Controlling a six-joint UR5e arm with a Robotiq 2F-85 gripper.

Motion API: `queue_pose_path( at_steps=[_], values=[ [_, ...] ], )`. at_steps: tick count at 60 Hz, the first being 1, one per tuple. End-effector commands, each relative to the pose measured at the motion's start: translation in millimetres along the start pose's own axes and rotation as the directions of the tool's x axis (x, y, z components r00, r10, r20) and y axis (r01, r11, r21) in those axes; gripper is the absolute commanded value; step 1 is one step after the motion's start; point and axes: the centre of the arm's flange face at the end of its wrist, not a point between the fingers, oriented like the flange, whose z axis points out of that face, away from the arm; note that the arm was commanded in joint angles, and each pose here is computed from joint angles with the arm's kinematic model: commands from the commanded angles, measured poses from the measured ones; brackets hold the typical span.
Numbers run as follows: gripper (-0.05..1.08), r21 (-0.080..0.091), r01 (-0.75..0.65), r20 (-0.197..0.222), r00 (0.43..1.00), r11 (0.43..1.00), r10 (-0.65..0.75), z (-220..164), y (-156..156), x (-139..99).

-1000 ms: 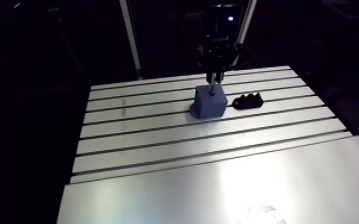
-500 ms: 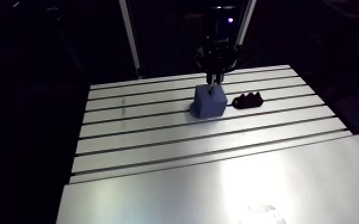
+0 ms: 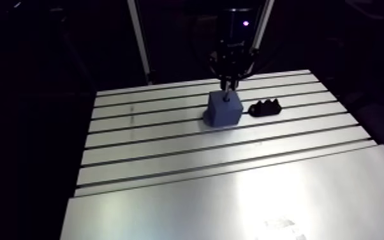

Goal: Pick up the M10 bolt and insert it into the hex recess until seated.

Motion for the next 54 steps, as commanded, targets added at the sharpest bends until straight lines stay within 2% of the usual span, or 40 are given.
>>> queue_pose_path(
  at_steps=[1,54],
  values=[
    [1.07,-0.002,0.001,-0.002,1.0,1.0,-0.001,-0.5,-0.4,0.2],
    [1.07,0.001,0.001,0.012,1.0,1.0,-0.001,6.6,0.3,2.8]
  ],
)
